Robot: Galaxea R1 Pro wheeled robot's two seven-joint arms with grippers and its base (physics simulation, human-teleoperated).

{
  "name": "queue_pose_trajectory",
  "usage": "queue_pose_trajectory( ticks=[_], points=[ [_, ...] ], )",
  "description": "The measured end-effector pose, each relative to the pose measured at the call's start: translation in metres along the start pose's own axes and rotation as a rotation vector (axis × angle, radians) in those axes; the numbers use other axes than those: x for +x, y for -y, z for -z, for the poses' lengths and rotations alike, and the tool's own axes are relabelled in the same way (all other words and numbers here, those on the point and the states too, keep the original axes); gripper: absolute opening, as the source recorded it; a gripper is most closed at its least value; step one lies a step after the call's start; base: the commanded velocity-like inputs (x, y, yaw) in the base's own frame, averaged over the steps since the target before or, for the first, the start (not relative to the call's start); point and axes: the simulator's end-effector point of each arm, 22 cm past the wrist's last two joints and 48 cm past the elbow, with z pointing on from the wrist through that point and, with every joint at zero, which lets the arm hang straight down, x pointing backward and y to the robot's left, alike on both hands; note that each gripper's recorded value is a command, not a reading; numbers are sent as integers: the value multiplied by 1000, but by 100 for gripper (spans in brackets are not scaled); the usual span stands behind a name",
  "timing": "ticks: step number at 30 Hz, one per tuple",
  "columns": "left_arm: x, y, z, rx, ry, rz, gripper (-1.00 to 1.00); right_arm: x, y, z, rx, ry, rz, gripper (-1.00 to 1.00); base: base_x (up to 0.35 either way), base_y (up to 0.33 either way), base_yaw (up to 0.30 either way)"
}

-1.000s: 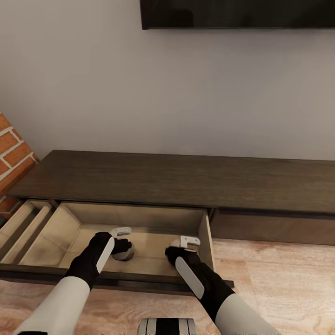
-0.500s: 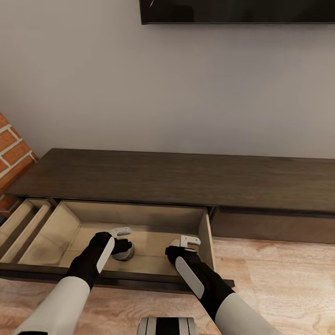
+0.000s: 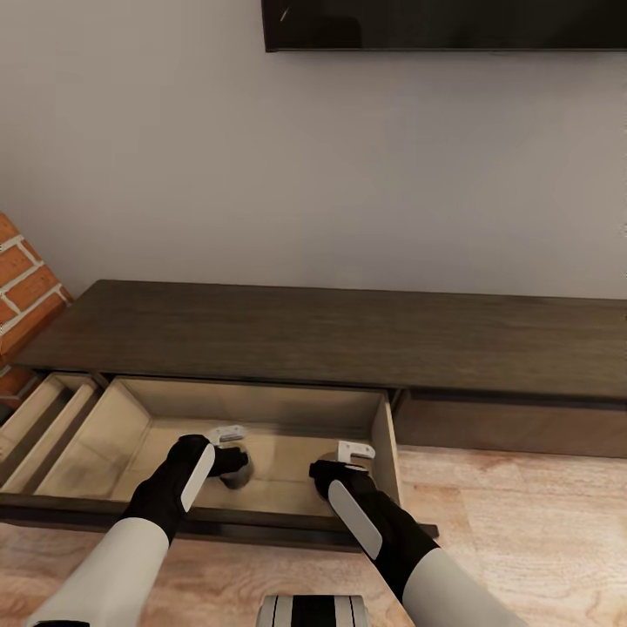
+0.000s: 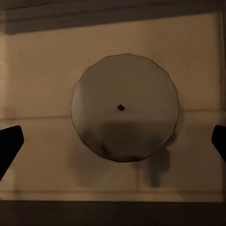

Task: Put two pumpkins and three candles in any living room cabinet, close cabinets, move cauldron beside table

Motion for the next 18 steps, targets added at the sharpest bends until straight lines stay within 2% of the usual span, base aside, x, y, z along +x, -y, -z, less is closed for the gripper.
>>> queue_pose_trajectory(
  ticks=[8, 18],
  points=[
    [-12, 0, 16, 1, 30, 0, 100, -15, -11, 14, -39, 32, 4, 100, 0, 0, 0],
    [-25, -3, 35, -14, 61, 11, 100, -34, -18, 32, -56, 74, 7, 100, 0, 0, 0]
  ],
)
